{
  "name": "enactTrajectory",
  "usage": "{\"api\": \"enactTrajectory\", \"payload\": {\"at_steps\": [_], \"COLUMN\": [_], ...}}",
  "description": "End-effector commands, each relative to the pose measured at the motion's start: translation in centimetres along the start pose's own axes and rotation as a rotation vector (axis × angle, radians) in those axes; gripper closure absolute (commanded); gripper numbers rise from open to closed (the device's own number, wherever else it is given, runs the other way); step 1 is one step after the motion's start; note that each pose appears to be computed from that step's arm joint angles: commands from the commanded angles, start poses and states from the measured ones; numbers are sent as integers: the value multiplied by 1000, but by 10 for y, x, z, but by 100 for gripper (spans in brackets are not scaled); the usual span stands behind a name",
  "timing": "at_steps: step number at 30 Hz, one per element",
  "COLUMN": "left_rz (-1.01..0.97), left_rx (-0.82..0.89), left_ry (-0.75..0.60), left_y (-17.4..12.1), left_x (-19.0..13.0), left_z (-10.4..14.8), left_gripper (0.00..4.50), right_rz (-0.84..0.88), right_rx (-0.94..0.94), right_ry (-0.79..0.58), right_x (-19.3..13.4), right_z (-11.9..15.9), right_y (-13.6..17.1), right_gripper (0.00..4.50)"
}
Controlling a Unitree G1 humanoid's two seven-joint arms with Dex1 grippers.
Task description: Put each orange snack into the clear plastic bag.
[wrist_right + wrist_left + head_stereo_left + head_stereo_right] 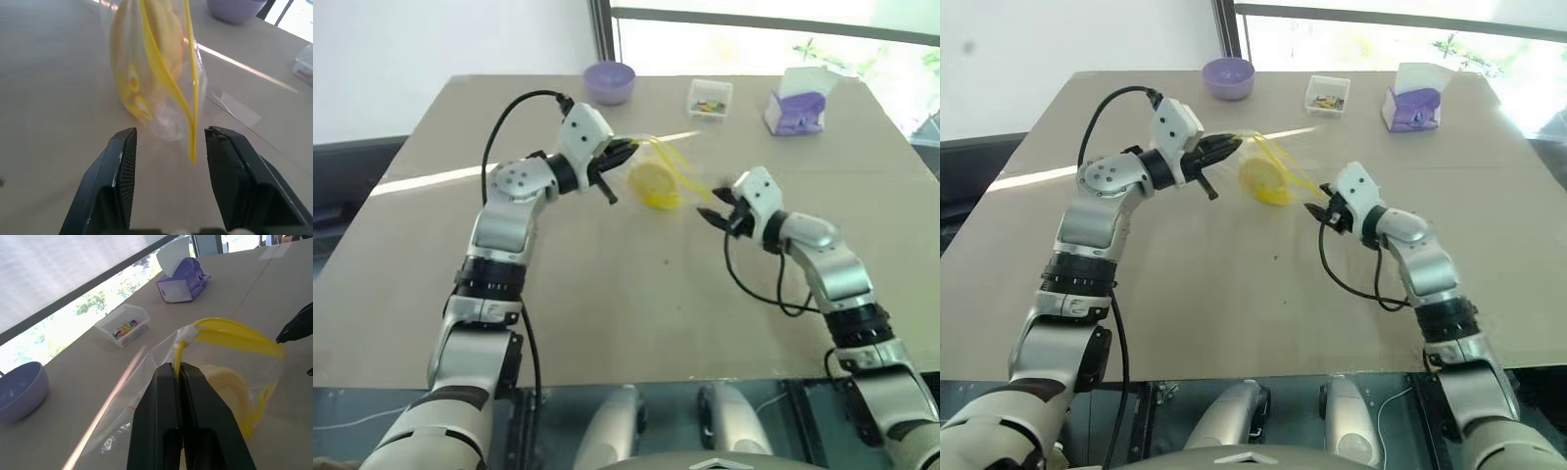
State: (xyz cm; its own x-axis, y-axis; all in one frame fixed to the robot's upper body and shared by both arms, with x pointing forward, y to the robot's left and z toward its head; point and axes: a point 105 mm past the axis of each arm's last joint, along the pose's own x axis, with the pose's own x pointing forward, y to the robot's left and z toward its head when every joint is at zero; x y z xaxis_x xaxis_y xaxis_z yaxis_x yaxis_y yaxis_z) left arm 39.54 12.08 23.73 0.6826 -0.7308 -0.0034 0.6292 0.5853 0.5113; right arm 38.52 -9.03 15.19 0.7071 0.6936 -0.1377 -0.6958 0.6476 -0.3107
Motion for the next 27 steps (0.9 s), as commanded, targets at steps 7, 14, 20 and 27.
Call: {"api": "enactTrajectory", "payload": {"at_steps": [7,14,20,27], "left_rz": [8,28,50,86], "left_rx": [39,27,19,26], "left_ry": [-37,-27,-65,-109], "left_y": [-2,-4,-4,4], "left_x": [-20,-26,-24,-3], "left_z": [11,8,16,26], "left_gripper": [450,450,450,450], "right_rz": [52,87,-80,-313], "right_rx": [82,93,-62,-393], "right_ry": [-93,-106,-116,-133], "right_x": [25,25,7,-35], "right_z": [15,18,32,90], "right_y": [-10,-7,-43,-99], "right_gripper": [298,446,446,446]}}
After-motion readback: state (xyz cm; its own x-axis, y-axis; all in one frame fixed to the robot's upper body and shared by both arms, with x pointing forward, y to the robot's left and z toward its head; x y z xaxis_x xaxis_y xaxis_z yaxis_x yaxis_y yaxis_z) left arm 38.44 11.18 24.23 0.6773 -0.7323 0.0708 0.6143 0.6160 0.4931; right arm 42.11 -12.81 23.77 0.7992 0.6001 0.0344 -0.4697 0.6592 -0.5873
